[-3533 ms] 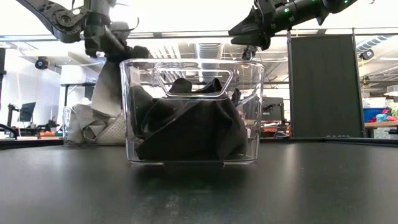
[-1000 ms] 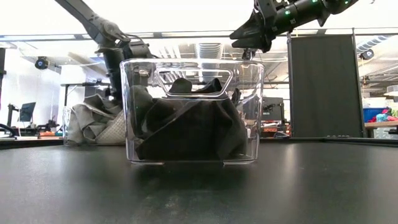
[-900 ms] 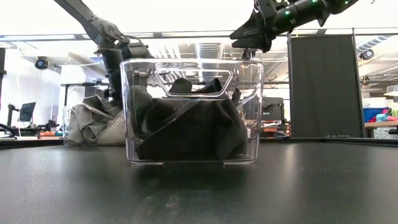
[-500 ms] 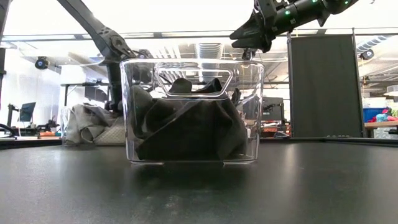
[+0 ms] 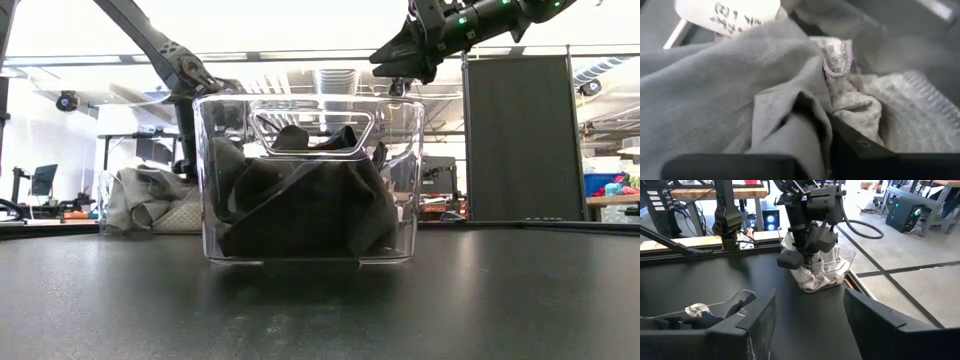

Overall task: Sort towels by color in basket
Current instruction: Put the gray towel into the top transparent bin

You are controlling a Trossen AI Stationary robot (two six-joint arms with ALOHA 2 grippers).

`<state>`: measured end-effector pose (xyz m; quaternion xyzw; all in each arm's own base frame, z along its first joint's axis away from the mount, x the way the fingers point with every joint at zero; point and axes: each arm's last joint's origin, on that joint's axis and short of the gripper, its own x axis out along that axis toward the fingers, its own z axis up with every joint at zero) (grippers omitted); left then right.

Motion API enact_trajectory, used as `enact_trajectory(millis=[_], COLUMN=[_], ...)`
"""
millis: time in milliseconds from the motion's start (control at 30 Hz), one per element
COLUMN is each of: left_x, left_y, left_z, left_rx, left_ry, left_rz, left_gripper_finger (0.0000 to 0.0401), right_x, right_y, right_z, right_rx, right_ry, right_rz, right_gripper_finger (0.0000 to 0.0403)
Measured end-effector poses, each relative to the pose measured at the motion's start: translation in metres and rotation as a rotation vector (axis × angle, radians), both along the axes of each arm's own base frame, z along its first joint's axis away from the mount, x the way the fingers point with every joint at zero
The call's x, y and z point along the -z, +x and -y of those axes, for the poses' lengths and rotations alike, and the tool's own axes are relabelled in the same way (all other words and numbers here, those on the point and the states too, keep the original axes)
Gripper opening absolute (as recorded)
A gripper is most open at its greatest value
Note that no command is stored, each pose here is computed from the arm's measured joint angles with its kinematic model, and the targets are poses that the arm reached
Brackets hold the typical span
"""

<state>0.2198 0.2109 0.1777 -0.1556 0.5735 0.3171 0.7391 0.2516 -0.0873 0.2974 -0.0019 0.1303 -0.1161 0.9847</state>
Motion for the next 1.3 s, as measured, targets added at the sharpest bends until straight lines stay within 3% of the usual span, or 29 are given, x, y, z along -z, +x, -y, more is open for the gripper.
enact_trajectory(millis=[267,433,867,1300], left_x=[-0.016,-0.034,-0.073,-0.122], left_y=[0.006,0.012,0.017,0.013], left_z=[-0.006,-0.007,-0.007,-0.004], left_rx=[-0.038,-0.039,-0.026,-0.039], left_ry=[0.017,0.024,0.000,0.061], left_rz=[0.038,0.036,0.002,-0.115], left_gripper_finger=[0.0159,0.0200,0.0206,0.0198], right_x=[0.000,0.000,0.000,0.001], right_y=[0.000,0.000,0.000,0.000], right_z=[0.000,0.000,0.000,0.000], right_rx=[0.000,0.001,0.001,0.000], right_ry=[0.002,0.002,0.004,0.005], right_rz=[0.000,0.000,-0.004,-0.006], right_gripper_finger=[0.0219,0.0219,0.0219,0.0219])
